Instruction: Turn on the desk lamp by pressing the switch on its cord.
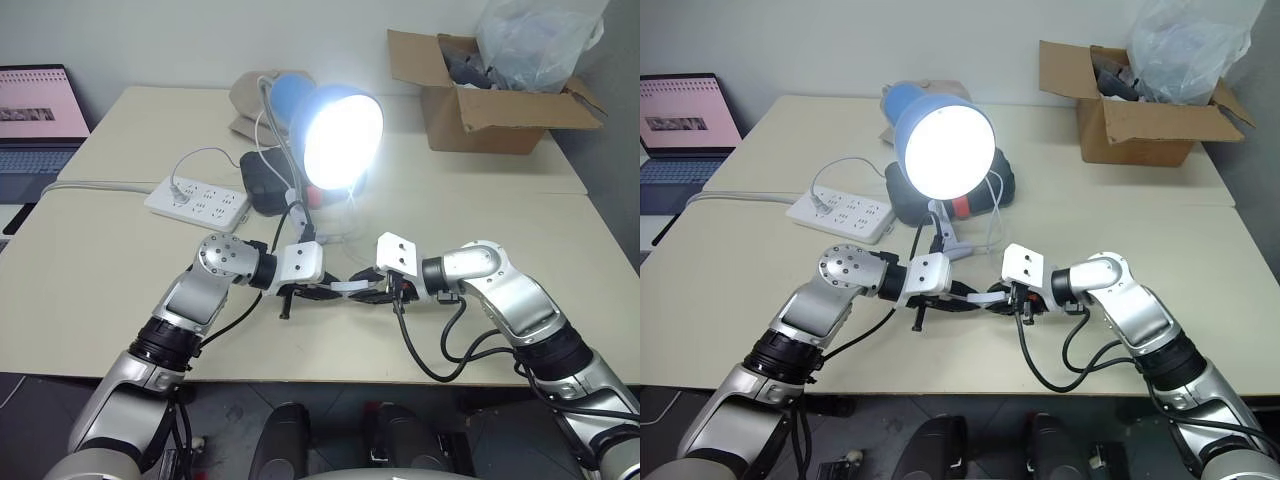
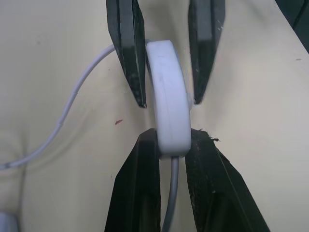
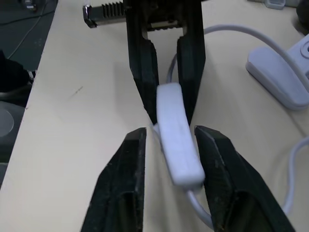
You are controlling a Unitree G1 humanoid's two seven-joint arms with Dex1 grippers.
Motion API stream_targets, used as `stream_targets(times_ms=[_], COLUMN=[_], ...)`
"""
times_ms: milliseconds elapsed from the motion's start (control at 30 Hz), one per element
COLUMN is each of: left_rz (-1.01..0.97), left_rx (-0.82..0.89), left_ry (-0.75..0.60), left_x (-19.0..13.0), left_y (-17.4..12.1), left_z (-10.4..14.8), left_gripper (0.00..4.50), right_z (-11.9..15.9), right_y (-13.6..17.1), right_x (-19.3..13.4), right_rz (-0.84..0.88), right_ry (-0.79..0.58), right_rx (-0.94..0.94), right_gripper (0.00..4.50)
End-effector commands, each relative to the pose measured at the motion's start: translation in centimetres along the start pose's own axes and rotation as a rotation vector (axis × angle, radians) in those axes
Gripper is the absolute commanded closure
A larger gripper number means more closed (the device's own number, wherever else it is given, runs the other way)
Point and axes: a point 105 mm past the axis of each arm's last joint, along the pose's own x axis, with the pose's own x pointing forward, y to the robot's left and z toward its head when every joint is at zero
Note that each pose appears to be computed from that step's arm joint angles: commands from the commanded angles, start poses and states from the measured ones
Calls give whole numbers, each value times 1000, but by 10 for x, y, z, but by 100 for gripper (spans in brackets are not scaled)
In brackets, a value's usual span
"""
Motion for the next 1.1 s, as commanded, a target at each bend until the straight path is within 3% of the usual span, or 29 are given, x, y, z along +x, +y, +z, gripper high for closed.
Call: stream_targets(times_ms=[33,300,600,933,1000,1100], left_rz=[19,18,63,58,55,70], left_rx=[43,48,26,23,9,0], left_ry=[-27,4,46,47,34,-28], left_x=[-4,0,21,40,41,37], left_y=[5,5,12,16,17,22], left_z=[12,5,-10,-17,-17,-6], left_gripper=[409,409,409,409,339,282], right_z=[18,28,4,0,-1,-3], right_y=[-4,-3,11,28,28,29], right_x=[-8,-24,-82,-96,-96,-96], right_rz=[-21,-39,-155,-237,-241,-247], right_ry=[-59,-70,59,69,74,82], right_rx=[-28,-57,-37,18,20,22], right_gripper=[176,9,0,0,0,0])
